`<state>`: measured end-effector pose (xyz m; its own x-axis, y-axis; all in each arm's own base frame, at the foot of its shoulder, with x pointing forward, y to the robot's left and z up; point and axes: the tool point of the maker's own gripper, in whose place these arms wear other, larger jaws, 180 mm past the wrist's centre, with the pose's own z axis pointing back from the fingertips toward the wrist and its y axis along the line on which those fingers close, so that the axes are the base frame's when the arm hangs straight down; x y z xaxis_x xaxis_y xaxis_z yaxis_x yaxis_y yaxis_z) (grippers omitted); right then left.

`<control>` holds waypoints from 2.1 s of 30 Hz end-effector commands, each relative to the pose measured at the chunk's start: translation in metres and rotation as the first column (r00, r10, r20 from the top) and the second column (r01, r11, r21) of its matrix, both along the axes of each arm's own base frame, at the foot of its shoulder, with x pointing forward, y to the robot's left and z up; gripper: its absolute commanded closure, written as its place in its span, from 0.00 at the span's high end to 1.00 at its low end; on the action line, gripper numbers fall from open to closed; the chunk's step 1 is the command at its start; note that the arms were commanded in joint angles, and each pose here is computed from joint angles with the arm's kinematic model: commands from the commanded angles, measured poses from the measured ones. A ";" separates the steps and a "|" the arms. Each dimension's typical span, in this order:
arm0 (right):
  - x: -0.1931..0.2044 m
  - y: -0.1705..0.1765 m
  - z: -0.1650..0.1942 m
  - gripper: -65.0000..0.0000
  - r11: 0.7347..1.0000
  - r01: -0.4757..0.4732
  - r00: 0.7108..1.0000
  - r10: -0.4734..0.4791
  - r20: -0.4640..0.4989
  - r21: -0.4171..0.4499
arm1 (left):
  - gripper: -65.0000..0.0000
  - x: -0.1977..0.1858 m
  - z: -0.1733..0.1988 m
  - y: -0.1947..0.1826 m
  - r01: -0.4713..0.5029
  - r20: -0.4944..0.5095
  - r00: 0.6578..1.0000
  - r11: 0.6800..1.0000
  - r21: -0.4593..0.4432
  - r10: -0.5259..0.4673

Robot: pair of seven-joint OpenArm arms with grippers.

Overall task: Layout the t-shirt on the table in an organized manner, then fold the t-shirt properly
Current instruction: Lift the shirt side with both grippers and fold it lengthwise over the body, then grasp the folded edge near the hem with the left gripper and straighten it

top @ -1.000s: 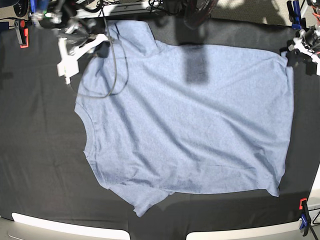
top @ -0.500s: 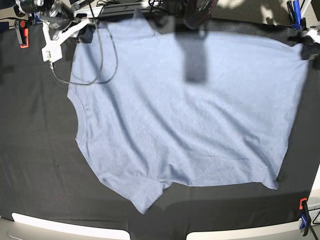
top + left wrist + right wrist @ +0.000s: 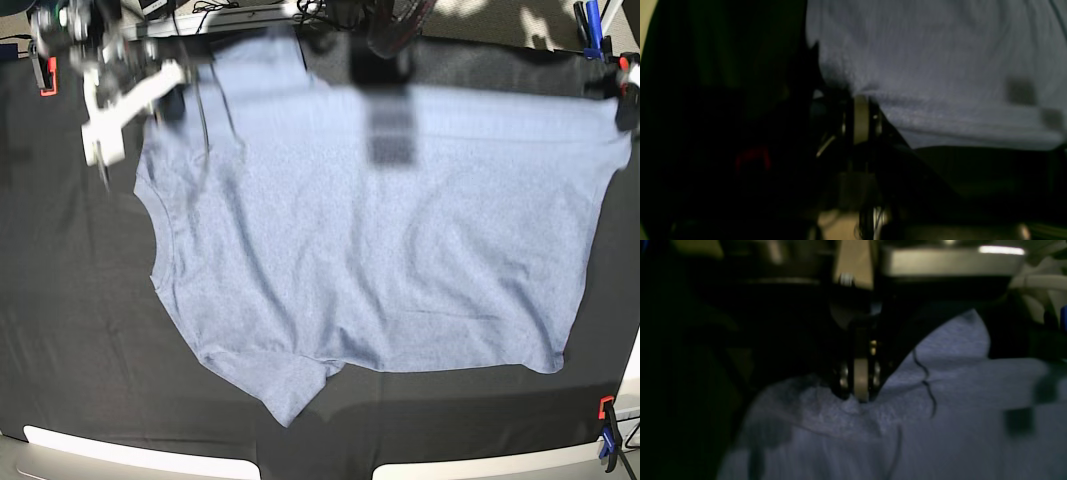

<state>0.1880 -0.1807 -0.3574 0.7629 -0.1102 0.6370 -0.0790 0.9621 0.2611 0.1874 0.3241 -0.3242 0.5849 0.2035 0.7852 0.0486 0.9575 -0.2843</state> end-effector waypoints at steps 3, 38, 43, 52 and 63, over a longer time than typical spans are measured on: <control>0.031 -0.003 0.020 0.00 0.997 -0.023 0.995 0.030 0.098 -0.070 | 0.00 0.025 0.018 0.004 0.007 0.082 0.997 0.999 0.053 -0.011; 0.153 -0.024 -0.008 0.00 0.969 -0.087 0.990 0.110 0.090 -0.229 | 0.00 0.156 -0.020 0.006 -0.090 0.163 0.982 0.995 -0.049 0.097; 0.147 -0.035 -0.010 0.39 0.966 -0.101 0.993 0.114 0.043 -0.240 | 0.45 0.151 -0.024 0.010 -0.074 0.109 0.991 0.997 -0.026 0.076; 0.166 -0.047 0.015 0.41 0.965 -0.091 0.987 0.120 0.104 -0.247 | 0.45 0.171 0.025 0.044 -0.095 0.222 0.972 0.995 0.040 0.084; 0.182 -0.047 0.031 0.41 0.965 -0.078 0.982 0.118 0.149 -0.251 | 0.45 0.278 0.022 0.021 -0.118 0.279 0.957 0.987 0.106 0.084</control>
